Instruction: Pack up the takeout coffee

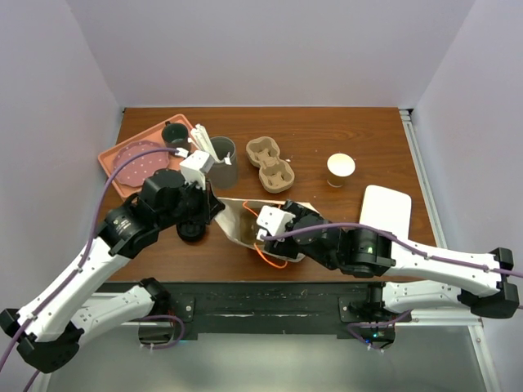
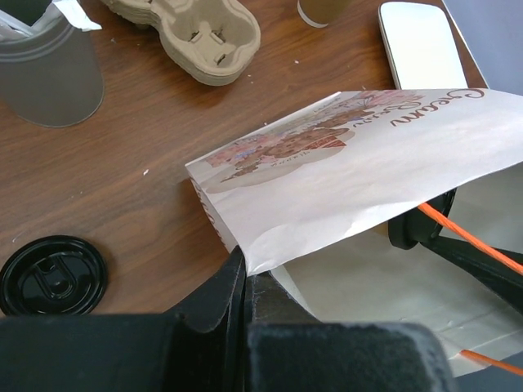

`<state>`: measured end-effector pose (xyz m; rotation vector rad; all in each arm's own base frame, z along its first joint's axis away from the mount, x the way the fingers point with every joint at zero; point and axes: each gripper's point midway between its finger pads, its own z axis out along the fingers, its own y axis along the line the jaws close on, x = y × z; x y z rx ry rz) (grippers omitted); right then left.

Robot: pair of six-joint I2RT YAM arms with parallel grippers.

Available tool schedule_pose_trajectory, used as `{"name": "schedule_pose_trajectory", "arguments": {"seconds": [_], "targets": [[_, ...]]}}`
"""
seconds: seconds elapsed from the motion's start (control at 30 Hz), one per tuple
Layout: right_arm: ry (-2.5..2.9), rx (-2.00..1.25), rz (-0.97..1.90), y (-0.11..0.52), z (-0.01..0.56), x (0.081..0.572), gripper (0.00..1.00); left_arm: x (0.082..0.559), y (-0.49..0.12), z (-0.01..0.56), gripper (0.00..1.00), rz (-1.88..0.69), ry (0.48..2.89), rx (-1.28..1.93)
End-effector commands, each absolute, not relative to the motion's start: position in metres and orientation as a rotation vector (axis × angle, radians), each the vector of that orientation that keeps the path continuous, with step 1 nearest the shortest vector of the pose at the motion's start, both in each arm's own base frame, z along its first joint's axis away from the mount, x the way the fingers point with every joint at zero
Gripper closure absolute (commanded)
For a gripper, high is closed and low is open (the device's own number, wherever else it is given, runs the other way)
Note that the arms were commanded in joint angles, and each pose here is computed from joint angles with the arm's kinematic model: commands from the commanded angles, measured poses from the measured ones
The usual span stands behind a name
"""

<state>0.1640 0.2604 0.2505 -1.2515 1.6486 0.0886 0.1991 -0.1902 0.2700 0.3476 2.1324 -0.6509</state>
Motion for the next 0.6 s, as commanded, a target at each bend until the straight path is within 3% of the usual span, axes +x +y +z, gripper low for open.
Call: {"name": "schedule_pose_trajectory", "arguments": {"seconds": [0.0, 0.23, 0.57], "targets": [[1.596, -1.397, -0.049, 0.25, 0.241, 0.168, 0.85, 0.197, -0.189, 0.3, 1.0, -0.702, 2.009, 0.359], [1.456, -1.489, -0.244, 0.258, 0.243, 0.184, 0.88, 0.188, -0.203, 0.285, 1.0, -0.776, 2.039, 0.446], [1.46, -1.564, -0.264, 0.261, 0.212, 0.182, 0.86, 0.172, -0.203, 0.277, 1.0, -0.831, 1.95, 0.545]]}}
